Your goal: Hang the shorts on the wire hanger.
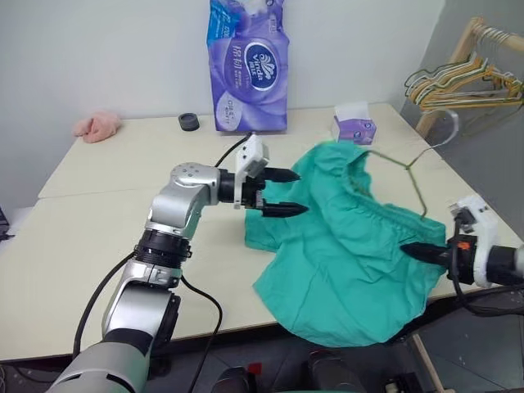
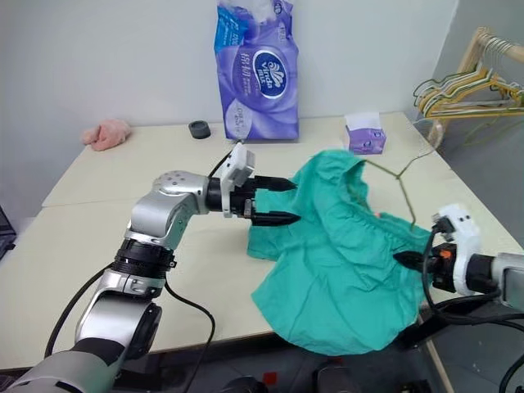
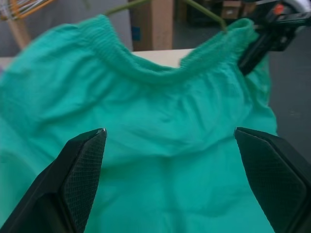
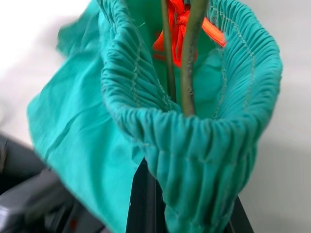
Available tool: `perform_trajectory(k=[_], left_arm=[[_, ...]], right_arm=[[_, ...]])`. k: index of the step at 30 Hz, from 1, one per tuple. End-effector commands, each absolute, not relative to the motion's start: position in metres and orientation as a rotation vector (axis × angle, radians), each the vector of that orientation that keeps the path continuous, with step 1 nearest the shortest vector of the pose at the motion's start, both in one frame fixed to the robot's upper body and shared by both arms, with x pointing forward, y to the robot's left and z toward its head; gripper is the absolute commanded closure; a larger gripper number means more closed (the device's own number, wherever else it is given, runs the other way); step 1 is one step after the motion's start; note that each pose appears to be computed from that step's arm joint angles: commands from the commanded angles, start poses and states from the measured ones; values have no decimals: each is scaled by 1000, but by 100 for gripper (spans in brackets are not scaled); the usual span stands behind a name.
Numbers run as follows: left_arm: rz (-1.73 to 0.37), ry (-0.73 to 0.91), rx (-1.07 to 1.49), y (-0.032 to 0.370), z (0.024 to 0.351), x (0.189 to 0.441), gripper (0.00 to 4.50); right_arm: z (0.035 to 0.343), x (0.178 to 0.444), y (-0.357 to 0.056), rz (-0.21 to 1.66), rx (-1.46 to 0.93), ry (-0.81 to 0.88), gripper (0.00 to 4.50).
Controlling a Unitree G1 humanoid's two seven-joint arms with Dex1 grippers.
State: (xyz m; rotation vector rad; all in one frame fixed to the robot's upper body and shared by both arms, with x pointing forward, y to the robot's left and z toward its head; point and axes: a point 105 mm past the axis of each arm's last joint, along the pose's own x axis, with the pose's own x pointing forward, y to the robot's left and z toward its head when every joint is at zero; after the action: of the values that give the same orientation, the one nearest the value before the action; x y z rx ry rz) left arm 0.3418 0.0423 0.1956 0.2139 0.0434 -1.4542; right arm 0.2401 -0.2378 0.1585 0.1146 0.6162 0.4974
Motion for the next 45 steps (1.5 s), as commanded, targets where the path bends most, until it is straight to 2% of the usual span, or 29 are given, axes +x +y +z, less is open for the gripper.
perform_trajectory(k=[1, 6, 12, 14, 18, 29, 31, 38, 45], left_arm=[[-1489, -2, 230, 10, 212, 332, 5], [-1527, -21, 231, -17, 219, 324, 5], [-1520, -215, 249, -65, 249, 317, 5], [-1518, -279, 275, -71, 256, 315, 5], [-1521, -447, 286, -92, 282, 303, 5], [-1561, -520, 261, -111, 296, 288, 5], [-1567, -530, 262, -113, 297, 286, 5], [-1576, -549, 261, -117, 300, 282, 5], [-1620, -573, 257, -125, 304, 273, 5]], right_arm=[[179, 237, -260, 353, 148, 503, 450], [192, 226, -279, 221, 177, 459, 450], [206, 207, -279, -16, 259, 417, 450], [209, 206, -280, -69, 253, 398, 450], [236, 210, -302, -240, 226, 296, 450], [272, 219, -371, -468, 323, 268, 450], [274, 221, -393, -519, 353, 298, 450], [266, 230, -427, -534, 422, 388, 450], [234, 224, -439, -492, 451, 549, 450]])
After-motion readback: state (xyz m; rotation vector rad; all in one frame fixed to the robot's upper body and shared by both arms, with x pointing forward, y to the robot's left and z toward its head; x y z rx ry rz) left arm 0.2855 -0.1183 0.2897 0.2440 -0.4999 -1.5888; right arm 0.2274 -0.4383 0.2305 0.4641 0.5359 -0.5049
